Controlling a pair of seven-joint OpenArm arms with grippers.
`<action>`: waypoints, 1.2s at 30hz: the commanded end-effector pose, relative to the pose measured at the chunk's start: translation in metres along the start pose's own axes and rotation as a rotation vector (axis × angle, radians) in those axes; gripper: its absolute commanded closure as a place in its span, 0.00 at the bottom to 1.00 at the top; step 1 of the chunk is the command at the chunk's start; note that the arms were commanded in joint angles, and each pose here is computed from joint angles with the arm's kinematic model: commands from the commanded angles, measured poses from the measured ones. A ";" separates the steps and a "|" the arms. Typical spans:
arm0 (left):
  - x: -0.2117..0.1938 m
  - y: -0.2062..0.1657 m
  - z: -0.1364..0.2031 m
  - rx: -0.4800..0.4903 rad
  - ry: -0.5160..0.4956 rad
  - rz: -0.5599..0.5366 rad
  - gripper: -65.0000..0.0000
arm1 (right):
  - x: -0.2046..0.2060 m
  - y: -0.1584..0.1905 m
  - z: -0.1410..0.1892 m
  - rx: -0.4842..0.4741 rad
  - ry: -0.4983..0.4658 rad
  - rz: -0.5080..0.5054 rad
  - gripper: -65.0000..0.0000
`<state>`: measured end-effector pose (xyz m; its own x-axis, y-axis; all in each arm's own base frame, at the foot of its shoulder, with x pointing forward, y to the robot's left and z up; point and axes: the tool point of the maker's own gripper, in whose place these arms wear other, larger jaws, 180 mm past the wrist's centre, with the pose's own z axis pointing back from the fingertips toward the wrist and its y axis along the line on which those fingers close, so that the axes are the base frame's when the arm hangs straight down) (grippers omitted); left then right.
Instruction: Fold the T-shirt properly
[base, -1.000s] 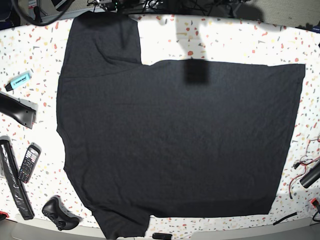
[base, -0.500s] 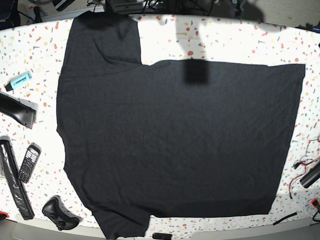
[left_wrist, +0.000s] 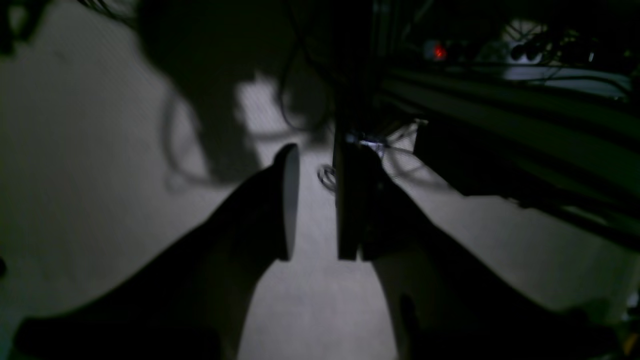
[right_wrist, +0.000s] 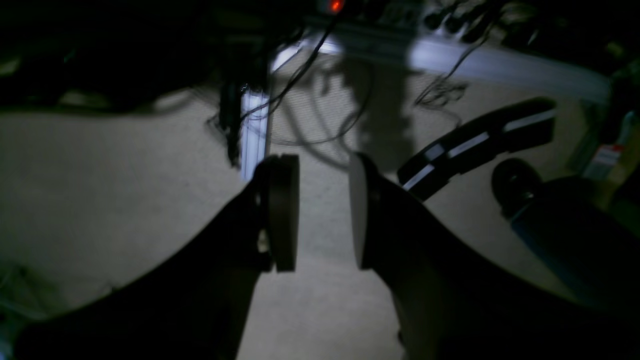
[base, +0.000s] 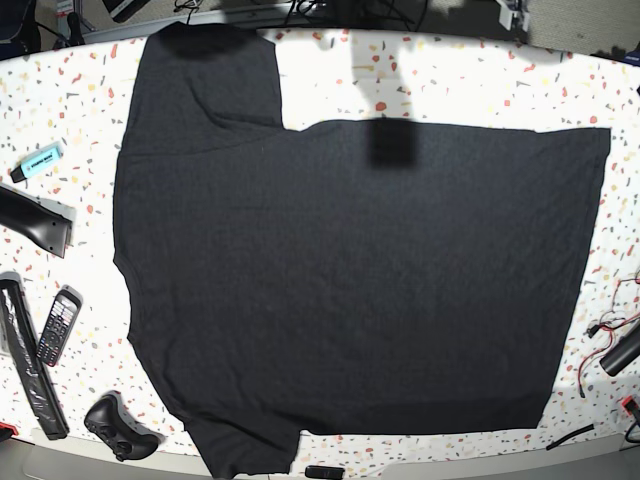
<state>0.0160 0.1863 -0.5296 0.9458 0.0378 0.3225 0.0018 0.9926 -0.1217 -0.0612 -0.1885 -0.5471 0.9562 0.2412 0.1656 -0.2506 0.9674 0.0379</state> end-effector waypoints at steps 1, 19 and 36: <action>0.003 0.007 0.010 0.009 -0.013 -0.029 0.81 | -0.002 -0.002 0.010 0.005 -0.005 0.015 0.74; 0.067 0.054 0.079 0.125 -0.061 -0.408 0.81 | 0.039 0.005 0.116 0.026 -0.035 0.459 0.74; 0.188 0.058 0.131 0.264 -0.288 -0.928 0.66 | 0.150 -0.044 0.169 -0.277 -0.291 0.646 0.74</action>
<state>0.1467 0.2676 -0.3601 0.5117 -0.7665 0.3882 0.5984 0.6422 0.4792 0.0647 -0.2119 -0.3628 0.5624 0.7671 0.3086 -0.6621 0.6413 -0.3876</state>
